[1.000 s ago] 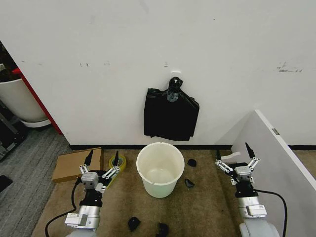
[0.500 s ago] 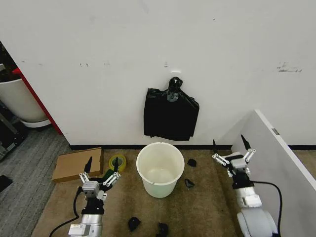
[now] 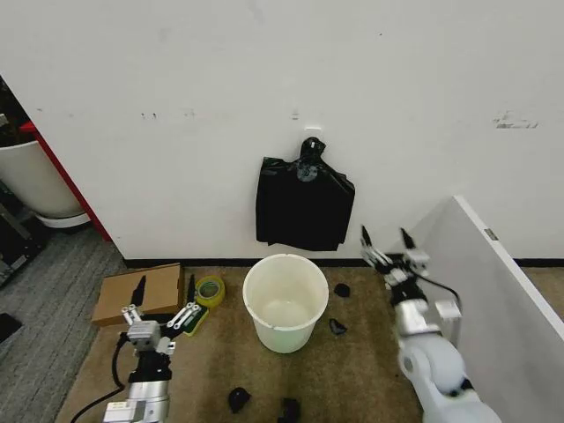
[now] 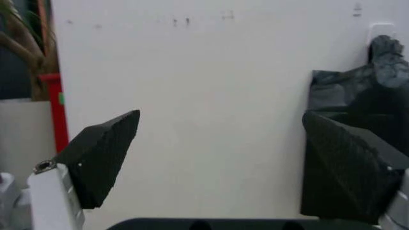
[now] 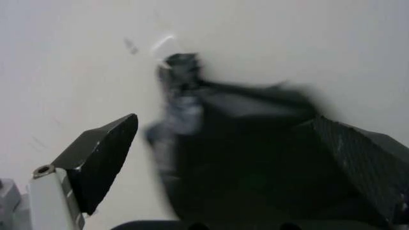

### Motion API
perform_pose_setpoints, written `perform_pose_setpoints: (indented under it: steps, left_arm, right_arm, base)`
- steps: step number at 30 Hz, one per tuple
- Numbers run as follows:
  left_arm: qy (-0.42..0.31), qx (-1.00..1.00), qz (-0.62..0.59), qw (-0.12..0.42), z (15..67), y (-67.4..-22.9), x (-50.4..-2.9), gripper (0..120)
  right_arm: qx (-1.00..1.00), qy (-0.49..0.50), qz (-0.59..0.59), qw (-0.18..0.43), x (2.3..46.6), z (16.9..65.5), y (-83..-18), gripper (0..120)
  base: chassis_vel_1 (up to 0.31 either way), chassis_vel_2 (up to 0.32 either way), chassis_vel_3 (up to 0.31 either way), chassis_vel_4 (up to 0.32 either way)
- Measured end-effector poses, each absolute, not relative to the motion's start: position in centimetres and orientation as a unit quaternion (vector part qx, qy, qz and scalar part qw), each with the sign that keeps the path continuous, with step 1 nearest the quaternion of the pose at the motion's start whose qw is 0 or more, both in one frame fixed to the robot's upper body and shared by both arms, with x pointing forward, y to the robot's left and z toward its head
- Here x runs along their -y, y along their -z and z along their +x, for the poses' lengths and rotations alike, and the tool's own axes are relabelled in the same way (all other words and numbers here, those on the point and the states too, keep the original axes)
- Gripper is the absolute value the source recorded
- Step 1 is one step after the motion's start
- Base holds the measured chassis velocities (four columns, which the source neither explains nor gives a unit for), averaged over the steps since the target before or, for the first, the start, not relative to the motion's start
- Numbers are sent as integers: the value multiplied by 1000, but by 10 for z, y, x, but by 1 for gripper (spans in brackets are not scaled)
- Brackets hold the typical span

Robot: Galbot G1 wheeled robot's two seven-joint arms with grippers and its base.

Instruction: Place the garbage bag over the trash bin.

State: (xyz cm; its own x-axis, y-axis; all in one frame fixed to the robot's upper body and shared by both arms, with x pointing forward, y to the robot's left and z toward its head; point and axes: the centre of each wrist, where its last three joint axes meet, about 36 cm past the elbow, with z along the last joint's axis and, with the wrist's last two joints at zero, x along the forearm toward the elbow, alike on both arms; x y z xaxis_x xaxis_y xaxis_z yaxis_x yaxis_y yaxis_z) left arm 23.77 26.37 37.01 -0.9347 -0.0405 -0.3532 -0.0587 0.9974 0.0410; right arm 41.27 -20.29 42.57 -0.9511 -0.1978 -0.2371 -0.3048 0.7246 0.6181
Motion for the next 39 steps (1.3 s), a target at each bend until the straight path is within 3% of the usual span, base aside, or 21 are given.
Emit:
perform_pose_setpoints:
  steps: [5, 14, 22, 34, 39]
  left_arm:
    - [-44, -982, -35, 180, 236, -373, -276, 100]
    - [-63, -979, -50, 187, 237, -386, -296, 100]
    - [-60, -979, -65, 186, 238, -385, -301, 100]
    - [-50, -977, -77, 192, 242, -384, -298, 100]
    - [-49, -977, -80, 191, 243, -381, -299, 100]
  right_arm:
    - [-872, -463, -157, 40, 165, 460, -434, 100]
    - [-848, -501, -168, 38, 132, 519, -456, 100]
    - [-855, -488, -173, 35, 125, 529, -459, 92]
    - [-881, -448, -150, 26, 126, 551, -444, 98]
    - [-882, -448, -143, 28, 129, 563, -445, 83]
  base:
    - [0, 0, 0, 0]
    - [0, 0, 0, 0]
    - [0, 0, 0, 0]
    - [0, 0, 0, 0]
    - [0, 0, 0, 0]
